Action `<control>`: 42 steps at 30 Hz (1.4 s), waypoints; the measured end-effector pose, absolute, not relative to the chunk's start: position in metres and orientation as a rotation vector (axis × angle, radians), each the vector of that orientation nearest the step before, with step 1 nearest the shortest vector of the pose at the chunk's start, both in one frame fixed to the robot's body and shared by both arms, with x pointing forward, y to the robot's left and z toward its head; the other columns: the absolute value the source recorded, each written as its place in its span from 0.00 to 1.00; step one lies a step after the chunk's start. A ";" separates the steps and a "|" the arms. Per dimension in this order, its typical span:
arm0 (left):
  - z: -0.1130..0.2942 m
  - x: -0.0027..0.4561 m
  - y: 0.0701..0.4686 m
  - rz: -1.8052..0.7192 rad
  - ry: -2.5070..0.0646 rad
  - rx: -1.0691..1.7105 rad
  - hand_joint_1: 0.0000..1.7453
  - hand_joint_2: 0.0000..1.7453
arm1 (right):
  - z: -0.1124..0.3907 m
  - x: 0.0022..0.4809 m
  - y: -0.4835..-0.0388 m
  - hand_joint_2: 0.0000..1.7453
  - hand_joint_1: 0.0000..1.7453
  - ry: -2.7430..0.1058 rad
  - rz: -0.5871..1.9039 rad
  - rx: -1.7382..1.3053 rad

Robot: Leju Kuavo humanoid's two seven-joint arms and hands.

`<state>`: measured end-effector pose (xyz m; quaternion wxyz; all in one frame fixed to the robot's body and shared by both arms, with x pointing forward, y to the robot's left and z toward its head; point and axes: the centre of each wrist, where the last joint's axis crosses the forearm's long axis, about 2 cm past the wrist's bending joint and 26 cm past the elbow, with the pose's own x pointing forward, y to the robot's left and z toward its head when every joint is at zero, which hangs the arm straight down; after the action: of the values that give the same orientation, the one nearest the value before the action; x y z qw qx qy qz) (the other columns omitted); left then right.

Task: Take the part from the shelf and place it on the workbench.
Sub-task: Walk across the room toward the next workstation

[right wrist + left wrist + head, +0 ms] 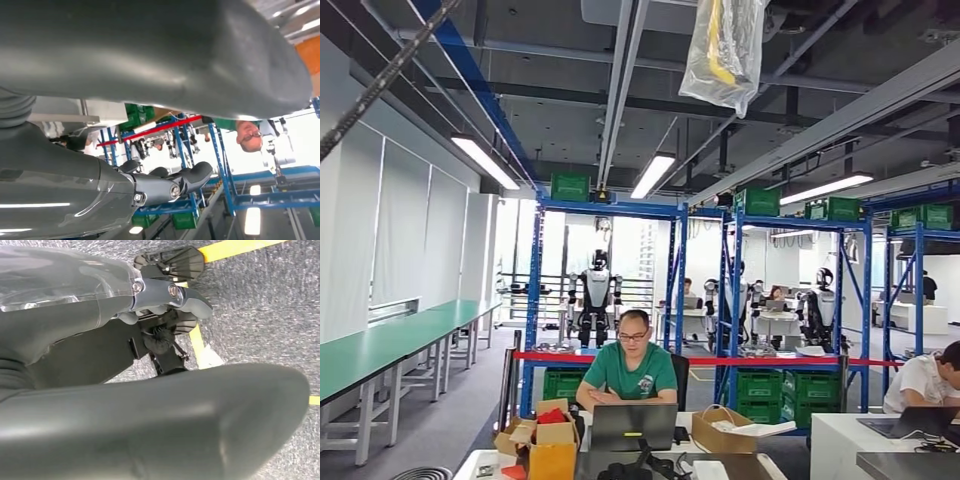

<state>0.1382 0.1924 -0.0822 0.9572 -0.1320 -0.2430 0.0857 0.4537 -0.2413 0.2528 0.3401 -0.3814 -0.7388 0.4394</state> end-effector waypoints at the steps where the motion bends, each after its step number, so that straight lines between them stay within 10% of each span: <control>1: -0.082 0.138 0.193 0.174 -0.493 -0.268 0.00 0.00 | 0.252 0.454 -0.241 0.00 0.00 -1.922 1.144 -0.992; 42: -0.082 0.140 0.193 0.172 -0.496 -0.270 0.00 0.00 | 0.263 0.457 -0.241 0.00 0.00 -1.939 1.147 -1.002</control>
<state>0.1396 0.1930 -0.0818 0.9567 -0.1329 -0.2446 0.0847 0.4571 -0.2411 0.2634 0.3315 -0.3832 -0.7420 0.4390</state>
